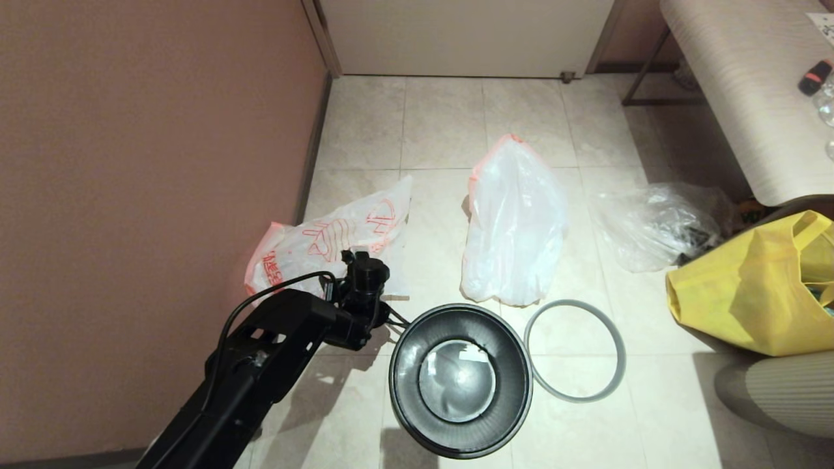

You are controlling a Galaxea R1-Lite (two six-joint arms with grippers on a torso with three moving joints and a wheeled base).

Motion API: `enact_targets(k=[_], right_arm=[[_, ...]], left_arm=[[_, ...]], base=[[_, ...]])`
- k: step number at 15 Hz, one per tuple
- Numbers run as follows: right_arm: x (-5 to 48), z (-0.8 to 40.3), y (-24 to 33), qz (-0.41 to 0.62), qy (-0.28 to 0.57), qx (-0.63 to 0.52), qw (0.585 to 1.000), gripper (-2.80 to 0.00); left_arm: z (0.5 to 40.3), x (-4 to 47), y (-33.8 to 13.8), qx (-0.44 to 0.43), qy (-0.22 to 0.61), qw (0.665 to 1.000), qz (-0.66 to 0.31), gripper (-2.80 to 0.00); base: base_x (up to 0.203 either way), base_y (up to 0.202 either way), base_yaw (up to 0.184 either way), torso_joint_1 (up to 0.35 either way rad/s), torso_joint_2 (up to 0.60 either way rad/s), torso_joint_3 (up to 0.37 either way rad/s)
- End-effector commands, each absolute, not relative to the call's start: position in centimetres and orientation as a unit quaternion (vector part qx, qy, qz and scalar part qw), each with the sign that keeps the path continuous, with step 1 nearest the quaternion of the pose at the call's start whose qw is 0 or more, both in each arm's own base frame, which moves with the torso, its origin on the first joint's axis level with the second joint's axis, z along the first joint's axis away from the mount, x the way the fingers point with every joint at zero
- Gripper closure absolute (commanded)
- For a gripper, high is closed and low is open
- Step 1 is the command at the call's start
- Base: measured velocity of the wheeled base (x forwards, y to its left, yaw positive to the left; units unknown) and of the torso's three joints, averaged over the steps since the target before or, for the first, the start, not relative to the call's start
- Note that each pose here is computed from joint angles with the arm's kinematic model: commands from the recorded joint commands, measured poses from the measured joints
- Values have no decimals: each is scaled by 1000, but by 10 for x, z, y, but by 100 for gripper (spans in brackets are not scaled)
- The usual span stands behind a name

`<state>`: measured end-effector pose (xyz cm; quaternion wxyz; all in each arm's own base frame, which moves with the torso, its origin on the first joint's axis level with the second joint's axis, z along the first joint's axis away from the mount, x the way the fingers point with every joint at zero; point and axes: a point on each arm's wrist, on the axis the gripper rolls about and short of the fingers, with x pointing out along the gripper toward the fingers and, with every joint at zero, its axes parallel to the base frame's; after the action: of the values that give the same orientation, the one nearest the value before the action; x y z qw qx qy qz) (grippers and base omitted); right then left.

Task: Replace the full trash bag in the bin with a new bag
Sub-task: Pick up a new trash bag

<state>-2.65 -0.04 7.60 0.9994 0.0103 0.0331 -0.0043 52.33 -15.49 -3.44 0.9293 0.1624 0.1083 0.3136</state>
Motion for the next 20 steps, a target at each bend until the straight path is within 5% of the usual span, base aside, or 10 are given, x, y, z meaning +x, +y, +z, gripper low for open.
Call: enact_targets(k=[1, 9, 20], right_arm=[[-26, 76, 0, -4, 34, 10, 999, 0], [-26, 76, 0, -4, 34, 10, 999, 0], [-26, 76, 0, -4, 34, 10, 999, 0]], left_arm=[[-35, 523, -155, 162, 107, 928, 317, 0], [-24, 523, -157, 146, 87, 933, 318, 0], [116, 430, -185, 126, 55, 956, 259, 0]], base=[[0, 0, 0, 0, 0, 0], [0, 0, 0, 0, 0, 0], [0, 0, 0, 0, 0, 0]])
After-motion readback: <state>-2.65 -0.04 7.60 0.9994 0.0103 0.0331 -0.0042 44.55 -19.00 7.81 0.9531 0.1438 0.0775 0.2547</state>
